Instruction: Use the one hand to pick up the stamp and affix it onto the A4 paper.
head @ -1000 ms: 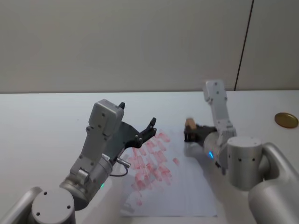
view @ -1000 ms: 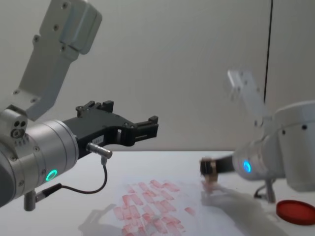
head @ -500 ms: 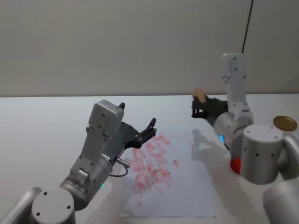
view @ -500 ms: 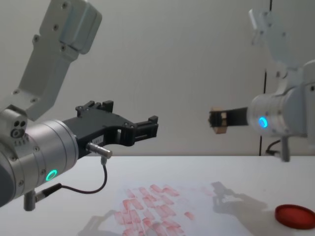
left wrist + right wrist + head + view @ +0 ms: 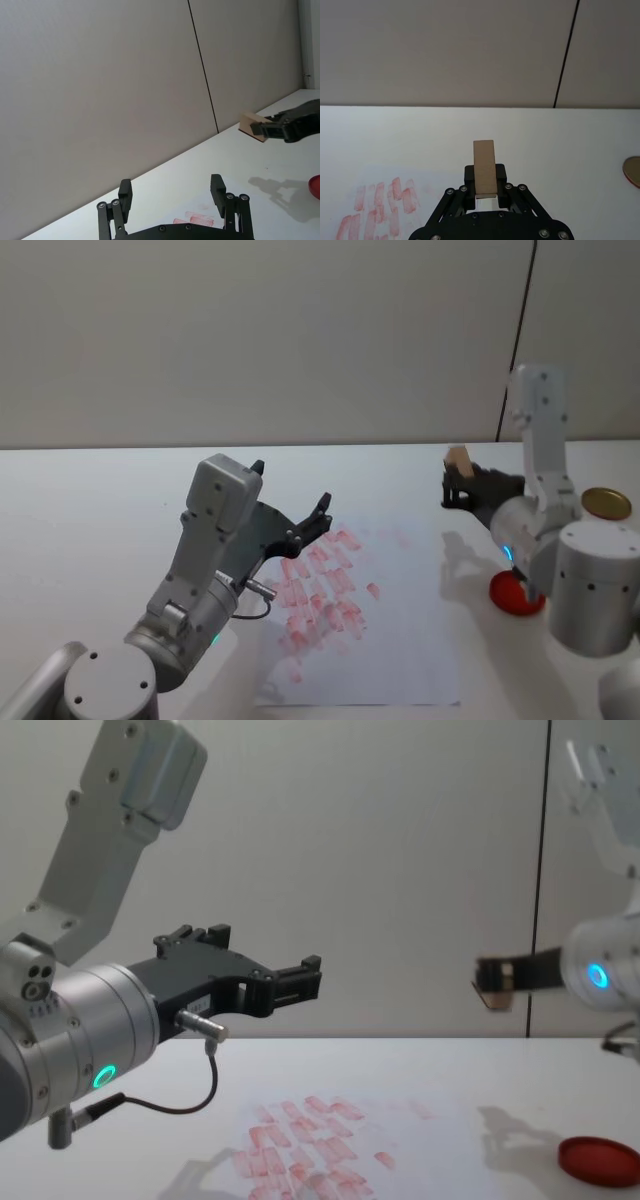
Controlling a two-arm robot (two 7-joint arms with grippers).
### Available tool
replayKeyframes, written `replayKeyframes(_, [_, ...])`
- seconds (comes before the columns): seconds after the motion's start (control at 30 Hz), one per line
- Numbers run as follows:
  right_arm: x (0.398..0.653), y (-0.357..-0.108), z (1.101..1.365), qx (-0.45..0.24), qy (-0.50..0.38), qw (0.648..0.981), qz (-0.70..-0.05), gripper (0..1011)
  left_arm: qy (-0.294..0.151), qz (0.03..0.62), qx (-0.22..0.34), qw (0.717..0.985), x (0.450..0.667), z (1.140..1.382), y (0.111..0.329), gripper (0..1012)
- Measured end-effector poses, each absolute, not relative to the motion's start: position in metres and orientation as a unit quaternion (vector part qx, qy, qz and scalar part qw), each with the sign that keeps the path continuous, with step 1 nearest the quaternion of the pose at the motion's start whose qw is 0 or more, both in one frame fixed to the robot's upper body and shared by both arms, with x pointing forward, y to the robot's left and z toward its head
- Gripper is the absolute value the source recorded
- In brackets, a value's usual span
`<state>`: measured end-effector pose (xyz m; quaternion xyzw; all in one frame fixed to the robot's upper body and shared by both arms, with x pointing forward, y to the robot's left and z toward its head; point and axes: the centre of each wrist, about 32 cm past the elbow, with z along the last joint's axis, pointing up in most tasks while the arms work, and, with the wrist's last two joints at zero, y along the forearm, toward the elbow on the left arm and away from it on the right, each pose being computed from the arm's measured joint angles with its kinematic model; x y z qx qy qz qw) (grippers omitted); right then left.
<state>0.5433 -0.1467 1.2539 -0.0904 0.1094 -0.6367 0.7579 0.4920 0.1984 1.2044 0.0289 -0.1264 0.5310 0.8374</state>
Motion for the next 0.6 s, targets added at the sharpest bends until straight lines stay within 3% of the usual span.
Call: replayKeyframes(0.6, [0.516,-0.169,1.225,-0.153,0.184,0.717,-0.655,216,-0.126,0.531,0.029,0.837,0.492,1.204,0.198,993])
